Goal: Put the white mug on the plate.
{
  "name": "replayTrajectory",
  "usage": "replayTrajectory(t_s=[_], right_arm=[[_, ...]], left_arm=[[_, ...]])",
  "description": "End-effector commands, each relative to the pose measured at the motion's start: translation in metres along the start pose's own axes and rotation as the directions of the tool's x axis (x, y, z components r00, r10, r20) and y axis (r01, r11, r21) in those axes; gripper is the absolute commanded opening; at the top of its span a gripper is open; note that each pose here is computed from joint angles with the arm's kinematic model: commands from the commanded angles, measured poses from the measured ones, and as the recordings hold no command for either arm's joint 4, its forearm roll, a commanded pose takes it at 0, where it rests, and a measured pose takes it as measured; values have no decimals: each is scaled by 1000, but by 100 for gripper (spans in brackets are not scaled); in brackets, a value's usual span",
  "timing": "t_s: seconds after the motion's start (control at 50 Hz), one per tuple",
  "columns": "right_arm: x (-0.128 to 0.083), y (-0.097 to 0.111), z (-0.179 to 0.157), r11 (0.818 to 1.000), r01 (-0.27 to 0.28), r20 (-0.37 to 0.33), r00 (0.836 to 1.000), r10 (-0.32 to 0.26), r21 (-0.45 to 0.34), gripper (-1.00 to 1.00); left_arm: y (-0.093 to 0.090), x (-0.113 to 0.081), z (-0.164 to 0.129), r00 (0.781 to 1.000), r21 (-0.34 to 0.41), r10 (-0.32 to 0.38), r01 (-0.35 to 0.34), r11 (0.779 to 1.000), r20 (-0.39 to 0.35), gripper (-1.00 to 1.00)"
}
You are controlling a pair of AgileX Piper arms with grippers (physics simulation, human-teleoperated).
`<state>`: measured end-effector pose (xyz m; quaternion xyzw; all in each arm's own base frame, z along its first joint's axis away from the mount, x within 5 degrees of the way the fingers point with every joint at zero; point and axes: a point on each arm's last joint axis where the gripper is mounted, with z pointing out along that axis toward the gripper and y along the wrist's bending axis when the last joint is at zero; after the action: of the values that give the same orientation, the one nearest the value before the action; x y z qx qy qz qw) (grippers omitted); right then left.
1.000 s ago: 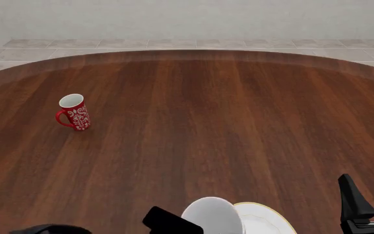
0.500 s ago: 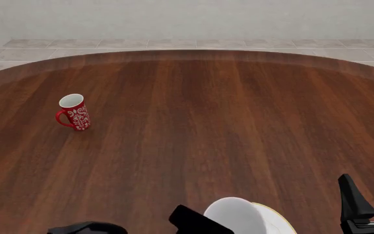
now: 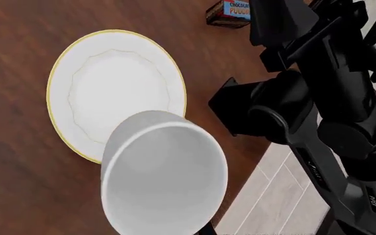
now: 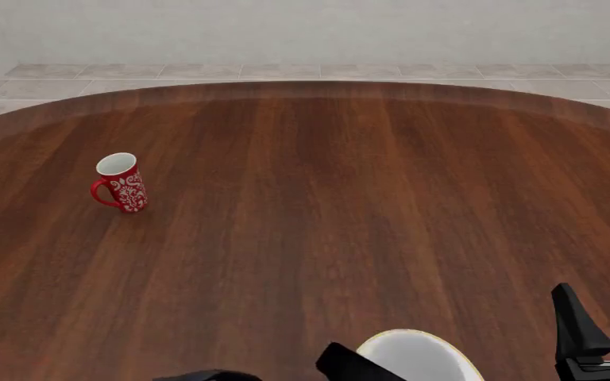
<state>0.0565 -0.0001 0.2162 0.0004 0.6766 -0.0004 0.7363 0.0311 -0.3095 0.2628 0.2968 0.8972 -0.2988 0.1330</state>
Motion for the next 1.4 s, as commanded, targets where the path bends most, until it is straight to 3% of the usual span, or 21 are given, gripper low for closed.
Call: replayTrajectory(t_s=[0.02,0.28,0.5,1.4], right_arm=[[0,0,0,1000,0,1,1000,0,-2,100],[0,0,0,1000,0,1,1000,0,-1,100],[0,0,0,1000,0,1,1000,0,-2,100],[0,0,0,1000,0,1,1000,0,-2,100]], left_arm=[[-6,-3,12,1000,-6,13,-13,1000,-9,-100],[-10,-6,23,1000,-11,21,-21,1000,-16,-100],[0,-14,26,1000,-22,10,-10,1000,5,-100],[11,-8,61,1000,-59,-12,11,998,-23,-100]])
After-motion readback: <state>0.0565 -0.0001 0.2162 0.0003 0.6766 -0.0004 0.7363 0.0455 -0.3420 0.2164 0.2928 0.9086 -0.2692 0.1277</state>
